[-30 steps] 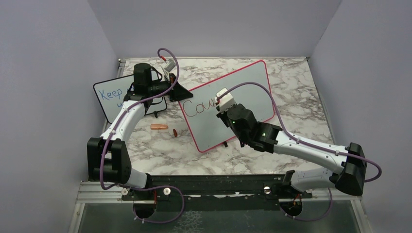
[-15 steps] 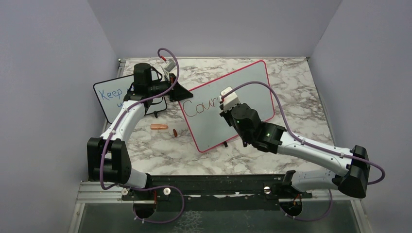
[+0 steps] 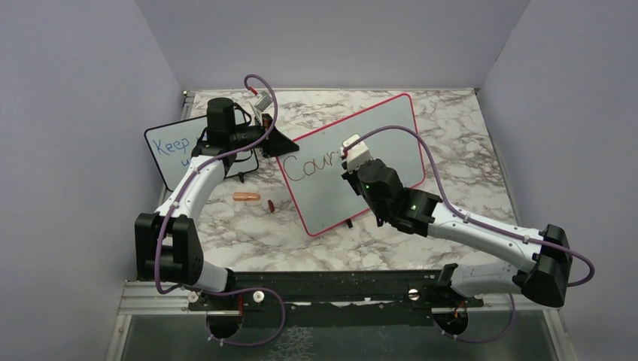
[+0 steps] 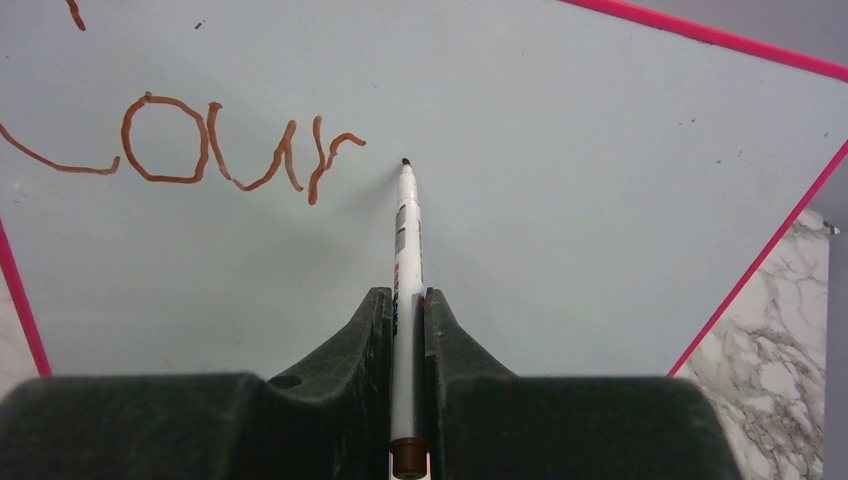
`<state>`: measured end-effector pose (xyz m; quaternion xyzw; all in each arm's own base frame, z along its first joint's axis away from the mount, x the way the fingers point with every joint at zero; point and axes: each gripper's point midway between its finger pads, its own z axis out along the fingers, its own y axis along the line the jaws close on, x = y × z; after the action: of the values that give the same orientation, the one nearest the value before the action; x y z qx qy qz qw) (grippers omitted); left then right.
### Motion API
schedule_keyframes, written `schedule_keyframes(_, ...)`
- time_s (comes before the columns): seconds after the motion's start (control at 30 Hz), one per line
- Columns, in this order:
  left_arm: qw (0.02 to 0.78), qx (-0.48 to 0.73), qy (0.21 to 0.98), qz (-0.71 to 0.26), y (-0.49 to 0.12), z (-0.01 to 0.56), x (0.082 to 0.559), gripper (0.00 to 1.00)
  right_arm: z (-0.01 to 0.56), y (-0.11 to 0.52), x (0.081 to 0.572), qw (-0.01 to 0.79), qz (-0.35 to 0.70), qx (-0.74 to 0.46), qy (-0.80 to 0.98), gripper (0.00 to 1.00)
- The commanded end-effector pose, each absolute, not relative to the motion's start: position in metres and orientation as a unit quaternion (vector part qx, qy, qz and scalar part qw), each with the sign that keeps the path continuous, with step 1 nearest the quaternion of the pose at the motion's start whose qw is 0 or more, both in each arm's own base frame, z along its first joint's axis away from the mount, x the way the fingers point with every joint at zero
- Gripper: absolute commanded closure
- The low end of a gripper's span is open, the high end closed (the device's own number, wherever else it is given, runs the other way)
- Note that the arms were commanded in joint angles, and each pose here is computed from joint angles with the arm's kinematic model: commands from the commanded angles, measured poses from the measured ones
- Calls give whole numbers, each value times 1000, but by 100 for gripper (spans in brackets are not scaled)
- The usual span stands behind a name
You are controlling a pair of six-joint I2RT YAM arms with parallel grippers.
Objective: Write a sentence on the whiteboard
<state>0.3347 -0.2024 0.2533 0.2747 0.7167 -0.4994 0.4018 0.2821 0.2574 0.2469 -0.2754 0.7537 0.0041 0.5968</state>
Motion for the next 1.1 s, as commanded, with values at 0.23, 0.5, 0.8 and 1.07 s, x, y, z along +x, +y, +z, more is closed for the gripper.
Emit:
schedule_keyframes(0.23, 367, 274, 743, -489, -204, 217, 332, 100, 242, 267, 288, 599, 16, -272, 753, 99)
schedule_keyframes(0.5, 366, 273, 743, -489, -204, 216, 332, 100, 250, 274, 290, 609, 29, -276, 743, 99)
schedule_keyframes(0.8, 367, 273, 744, -487, -204, 216, 332, 100, 245, 278, 286, 596, 38, -297, 745, 99)
schedule_keyframes(1.07, 366, 273, 744, -488, -204, 216, 332, 100, 238, 276, 278, 581, 46, -311, 751, 99)
